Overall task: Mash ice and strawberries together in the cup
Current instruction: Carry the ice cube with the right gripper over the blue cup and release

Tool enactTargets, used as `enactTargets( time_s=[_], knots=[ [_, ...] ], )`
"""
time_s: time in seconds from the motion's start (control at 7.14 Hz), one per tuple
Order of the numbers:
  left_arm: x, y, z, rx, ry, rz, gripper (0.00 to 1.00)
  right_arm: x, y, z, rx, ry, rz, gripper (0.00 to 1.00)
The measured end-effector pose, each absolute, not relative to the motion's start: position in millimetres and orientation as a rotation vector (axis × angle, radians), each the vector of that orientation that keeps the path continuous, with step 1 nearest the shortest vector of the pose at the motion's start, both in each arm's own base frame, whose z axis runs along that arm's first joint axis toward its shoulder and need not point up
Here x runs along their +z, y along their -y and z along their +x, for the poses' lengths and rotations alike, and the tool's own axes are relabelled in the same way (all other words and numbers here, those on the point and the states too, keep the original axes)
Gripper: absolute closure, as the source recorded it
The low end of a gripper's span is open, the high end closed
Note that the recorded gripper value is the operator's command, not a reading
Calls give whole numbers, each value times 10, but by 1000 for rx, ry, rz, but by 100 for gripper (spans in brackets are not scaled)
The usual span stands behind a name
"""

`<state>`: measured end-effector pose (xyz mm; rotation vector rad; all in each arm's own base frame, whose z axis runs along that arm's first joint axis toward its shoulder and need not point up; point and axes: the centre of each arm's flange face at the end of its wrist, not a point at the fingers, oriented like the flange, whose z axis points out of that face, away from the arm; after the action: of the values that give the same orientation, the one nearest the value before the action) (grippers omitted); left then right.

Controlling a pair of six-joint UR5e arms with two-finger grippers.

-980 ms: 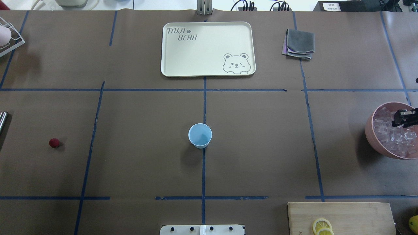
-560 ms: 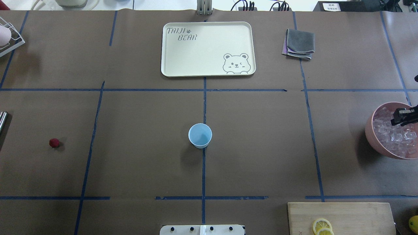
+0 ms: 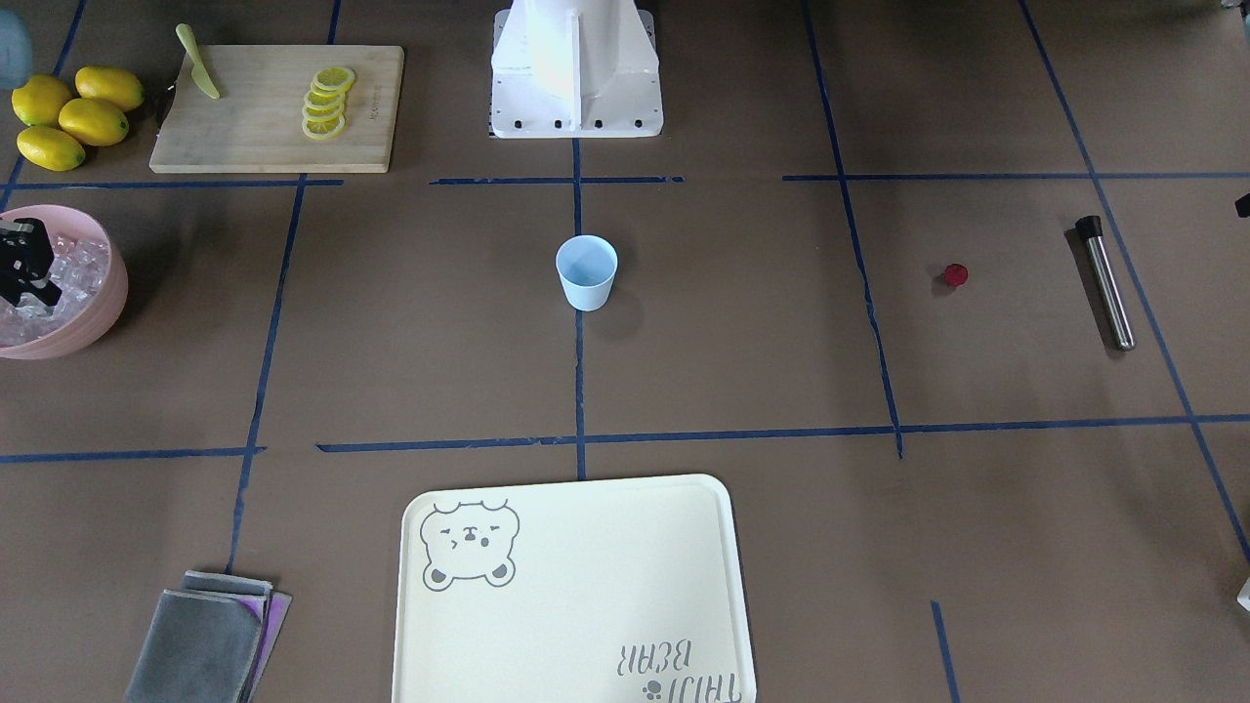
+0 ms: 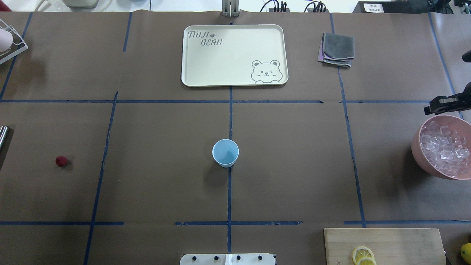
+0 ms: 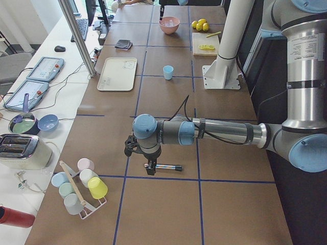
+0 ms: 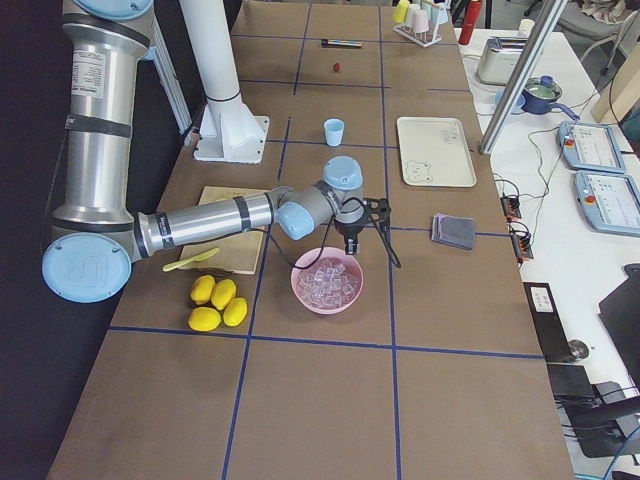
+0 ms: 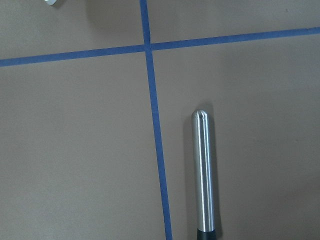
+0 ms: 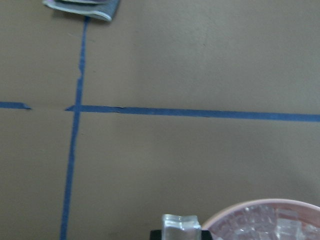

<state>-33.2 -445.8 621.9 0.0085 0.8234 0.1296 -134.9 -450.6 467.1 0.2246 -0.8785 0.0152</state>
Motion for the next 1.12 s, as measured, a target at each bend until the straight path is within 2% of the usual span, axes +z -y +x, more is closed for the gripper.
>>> enactTargets(
  time_s=[0.56, 1.12],
  knots=[
    [6192, 4478, -331, 142, -824, 37, 0, 3205, 4381, -2697, -53, 1093, 208, 100],
    [6169, 4494, -330, 149, -824, 59, 0, 2045, 3804, -4603, 30, 1197, 140, 98]
  ],
)
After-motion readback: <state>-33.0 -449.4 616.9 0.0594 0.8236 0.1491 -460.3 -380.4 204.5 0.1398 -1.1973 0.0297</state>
